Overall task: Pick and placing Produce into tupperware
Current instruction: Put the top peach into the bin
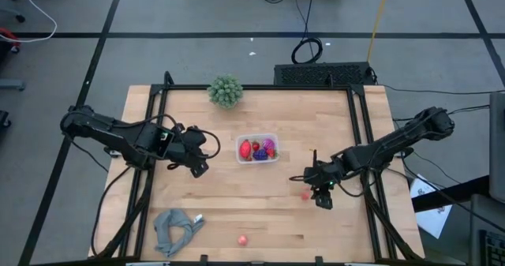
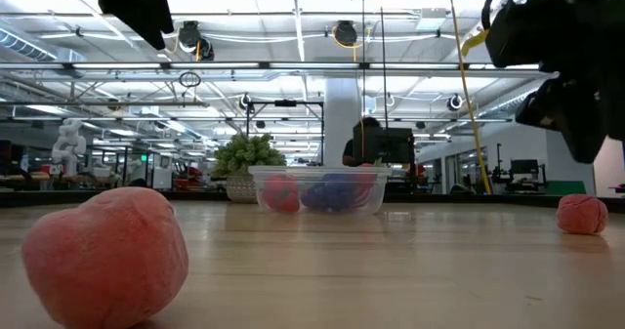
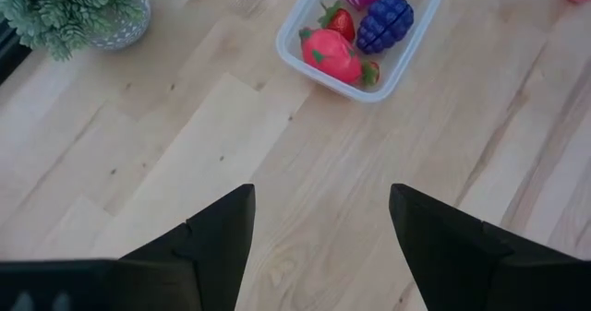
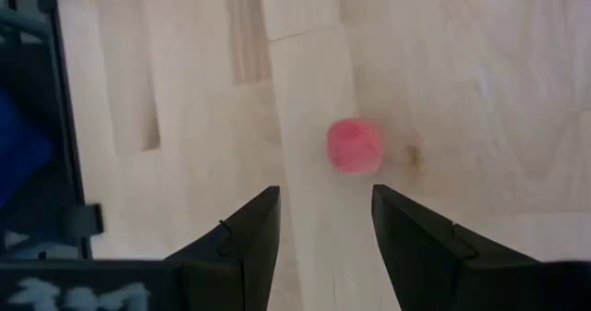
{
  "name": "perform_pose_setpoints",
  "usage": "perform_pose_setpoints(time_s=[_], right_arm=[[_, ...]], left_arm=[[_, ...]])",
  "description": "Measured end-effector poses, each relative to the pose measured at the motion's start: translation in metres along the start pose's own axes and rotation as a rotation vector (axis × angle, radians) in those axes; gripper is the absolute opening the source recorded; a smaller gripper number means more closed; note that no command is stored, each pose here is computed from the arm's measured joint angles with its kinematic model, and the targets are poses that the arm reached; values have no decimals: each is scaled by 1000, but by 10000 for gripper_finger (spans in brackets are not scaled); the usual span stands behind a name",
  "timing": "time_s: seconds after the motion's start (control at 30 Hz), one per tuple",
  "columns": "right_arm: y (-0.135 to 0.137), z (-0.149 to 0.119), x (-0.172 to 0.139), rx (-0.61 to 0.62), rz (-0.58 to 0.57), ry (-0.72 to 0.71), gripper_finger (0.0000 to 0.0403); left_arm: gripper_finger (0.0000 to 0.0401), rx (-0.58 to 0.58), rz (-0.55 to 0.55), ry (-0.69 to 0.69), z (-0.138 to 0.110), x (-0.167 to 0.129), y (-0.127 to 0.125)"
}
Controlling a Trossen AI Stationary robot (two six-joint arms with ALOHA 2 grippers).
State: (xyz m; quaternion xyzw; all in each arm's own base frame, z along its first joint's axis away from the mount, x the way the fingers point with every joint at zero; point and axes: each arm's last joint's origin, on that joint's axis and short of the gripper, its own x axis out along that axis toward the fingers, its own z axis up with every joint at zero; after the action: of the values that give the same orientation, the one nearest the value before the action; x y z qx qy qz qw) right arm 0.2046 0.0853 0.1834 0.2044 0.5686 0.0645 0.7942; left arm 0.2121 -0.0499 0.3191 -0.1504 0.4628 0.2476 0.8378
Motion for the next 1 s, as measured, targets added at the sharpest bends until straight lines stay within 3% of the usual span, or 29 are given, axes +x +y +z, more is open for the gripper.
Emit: perform_pose_setpoints(time_s=[0.43, 1.0], right_arm=[[-15, 12, 4, 88, 62, 26, 163], [-23, 14, 37, -15, 4, 105, 162]], left_arm=[[257, -3, 2, 1, 0, 0, 0], [257, 6, 6, 5, 0, 0, 1]])
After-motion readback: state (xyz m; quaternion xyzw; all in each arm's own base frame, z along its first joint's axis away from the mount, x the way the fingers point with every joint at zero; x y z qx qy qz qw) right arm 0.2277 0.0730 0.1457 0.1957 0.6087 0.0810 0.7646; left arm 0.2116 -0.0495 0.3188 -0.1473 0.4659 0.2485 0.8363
